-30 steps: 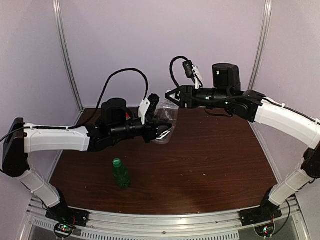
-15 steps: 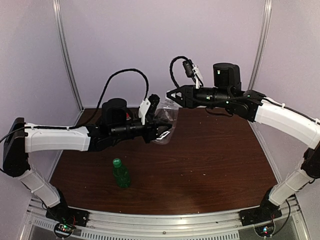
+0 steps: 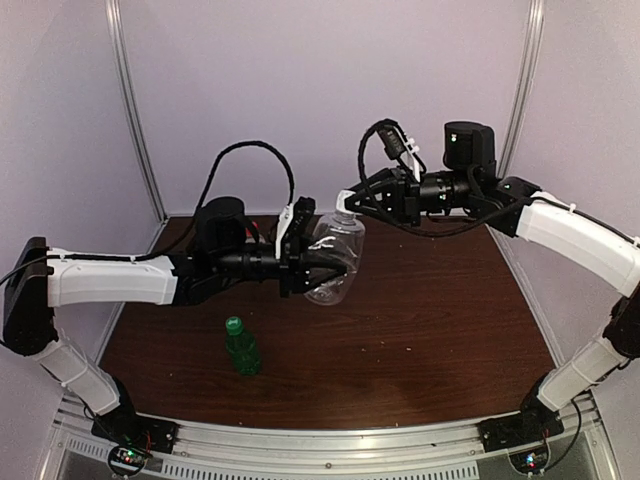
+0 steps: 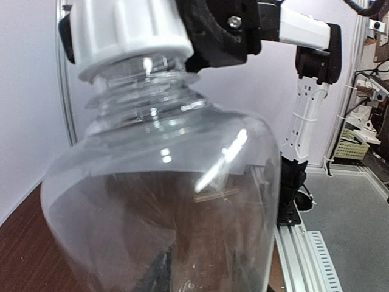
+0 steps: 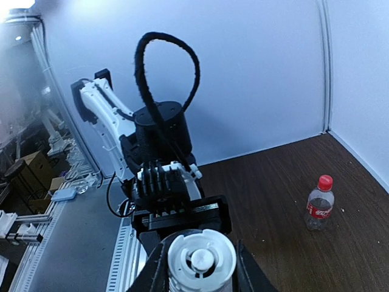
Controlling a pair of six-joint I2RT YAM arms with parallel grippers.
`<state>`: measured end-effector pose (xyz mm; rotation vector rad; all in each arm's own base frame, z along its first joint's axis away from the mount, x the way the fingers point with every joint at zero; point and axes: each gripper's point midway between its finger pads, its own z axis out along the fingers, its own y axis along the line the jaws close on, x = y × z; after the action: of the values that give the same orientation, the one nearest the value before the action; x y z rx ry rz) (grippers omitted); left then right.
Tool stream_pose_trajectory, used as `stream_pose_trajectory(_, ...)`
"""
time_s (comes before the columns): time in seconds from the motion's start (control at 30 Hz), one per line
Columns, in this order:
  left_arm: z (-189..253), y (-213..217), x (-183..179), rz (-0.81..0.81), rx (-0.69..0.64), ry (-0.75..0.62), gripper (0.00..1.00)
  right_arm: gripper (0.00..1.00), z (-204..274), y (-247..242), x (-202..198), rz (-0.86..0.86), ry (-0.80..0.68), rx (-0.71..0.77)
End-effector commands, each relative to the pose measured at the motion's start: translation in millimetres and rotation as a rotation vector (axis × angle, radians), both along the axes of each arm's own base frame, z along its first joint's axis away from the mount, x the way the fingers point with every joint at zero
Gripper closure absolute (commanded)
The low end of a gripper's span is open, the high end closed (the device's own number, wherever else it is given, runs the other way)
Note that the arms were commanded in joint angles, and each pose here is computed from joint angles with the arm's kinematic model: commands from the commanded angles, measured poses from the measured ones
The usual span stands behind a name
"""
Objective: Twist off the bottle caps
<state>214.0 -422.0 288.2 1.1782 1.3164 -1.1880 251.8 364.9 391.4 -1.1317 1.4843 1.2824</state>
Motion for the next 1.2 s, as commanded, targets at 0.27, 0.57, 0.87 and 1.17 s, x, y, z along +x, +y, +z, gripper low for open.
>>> stream_pose_trajectory(0.27, 23, 0, -30, -0.143, -0.067, -0.069, 0.65, 0.38, 10, -11, -2, 0.047, -0.032, 0.015)
stream_pose_trajectory(0.57, 10, -4, 11, 0.069, 0.007, -0.035, 0.65, 0.16, 35, -29, 13, -0.186, 0.074, 0.084)
stream_pose_trajectory(0.87, 9, -4, 37, 0.212, 0.019, 0.001, 0.65, 0.11, 23, -37, 53, -0.543, 0.196, 0.052)
stream_pose_trajectory(1.17, 10, -2, 45, 0.261, 0.026, 0.008, 0.65, 0.17, 8, -12, 54, -0.555, 0.219, 0.011)
